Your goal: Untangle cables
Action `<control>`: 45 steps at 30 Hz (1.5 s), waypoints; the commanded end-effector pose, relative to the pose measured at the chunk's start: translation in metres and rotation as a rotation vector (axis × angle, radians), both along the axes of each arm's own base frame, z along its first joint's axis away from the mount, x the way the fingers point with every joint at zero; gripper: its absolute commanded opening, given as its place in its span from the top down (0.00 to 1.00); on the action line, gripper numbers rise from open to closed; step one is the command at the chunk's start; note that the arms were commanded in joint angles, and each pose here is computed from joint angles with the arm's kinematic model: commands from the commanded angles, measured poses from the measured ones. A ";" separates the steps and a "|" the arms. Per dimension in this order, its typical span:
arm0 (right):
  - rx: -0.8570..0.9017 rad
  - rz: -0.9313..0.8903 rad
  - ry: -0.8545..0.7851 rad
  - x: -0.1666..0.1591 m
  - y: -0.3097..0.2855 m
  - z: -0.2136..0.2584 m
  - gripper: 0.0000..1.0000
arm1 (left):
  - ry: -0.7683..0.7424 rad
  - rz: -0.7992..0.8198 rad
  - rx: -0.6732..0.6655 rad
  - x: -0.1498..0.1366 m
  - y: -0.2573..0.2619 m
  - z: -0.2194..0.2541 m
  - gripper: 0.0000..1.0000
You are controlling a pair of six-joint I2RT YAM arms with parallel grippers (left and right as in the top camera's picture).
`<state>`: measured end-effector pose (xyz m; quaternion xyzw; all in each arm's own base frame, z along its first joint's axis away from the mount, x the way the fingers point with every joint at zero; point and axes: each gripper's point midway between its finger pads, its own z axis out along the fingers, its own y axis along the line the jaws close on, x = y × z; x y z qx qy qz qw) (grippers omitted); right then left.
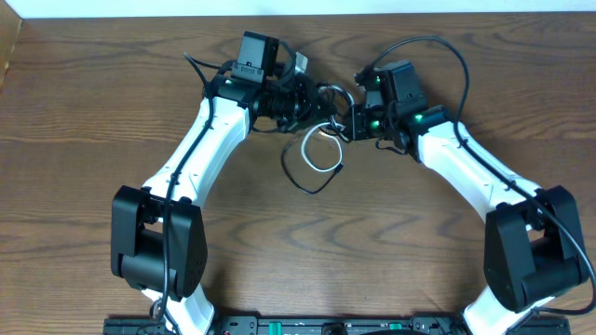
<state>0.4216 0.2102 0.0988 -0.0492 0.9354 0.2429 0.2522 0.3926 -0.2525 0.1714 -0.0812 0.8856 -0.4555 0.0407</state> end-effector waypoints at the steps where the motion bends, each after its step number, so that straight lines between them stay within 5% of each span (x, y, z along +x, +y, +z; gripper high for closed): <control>1: -0.083 -0.267 0.033 0.024 -0.070 -0.012 0.99 | -0.100 -0.124 -0.003 -0.013 0.000 0.008 0.93; 5: -0.165 -0.423 0.130 0.017 -0.136 -0.028 0.99 | -0.112 -0.156 0.073 -0.019 0.014 -0.005 0.93; 10: -0.308 -0.534 0.247 -0.010 -0.187 -0.045 0.99 | -0.138 -0.122 0.321 -0.012 0.048 -0.035 0.93; 19: -0.277 -0.465 0.290 -0.017 -0.182 -0.050 0.99 | -0.243 -0.195 0.382 -0.009 0.056 -0.035 0.92; 25: -0.341 -0.499 0.312 -0.025 -0.199 -0.053 0.99 | -0.318 -0.044 0.605 0.009 0.115 -0.013 0.93; 30: -0.392 -0.533 0.314 -0.028 -0.209 -0.053 0.99 | -0.365 0.029 0.645 0.008 0.137 0.013 0.93; 36: -0.067 -0.108 0.238 -0.019 -0.119 -0.037 0.99 | -0.338 -0.023 0.593 -0.002 0.121 0.010 0.92; 40: 0.183 0.045 0.149 -0.014 -0.075 0.002 0.99 | -0.346 -0.061 0.544 -0.008 0.101 0.012 0.62; 45: 0.407 0.227 -0.053 -0.017 -0.044 0.085 0.99 | -0.377 -0.089 0.526 -0.009 0.085 0.016 0.49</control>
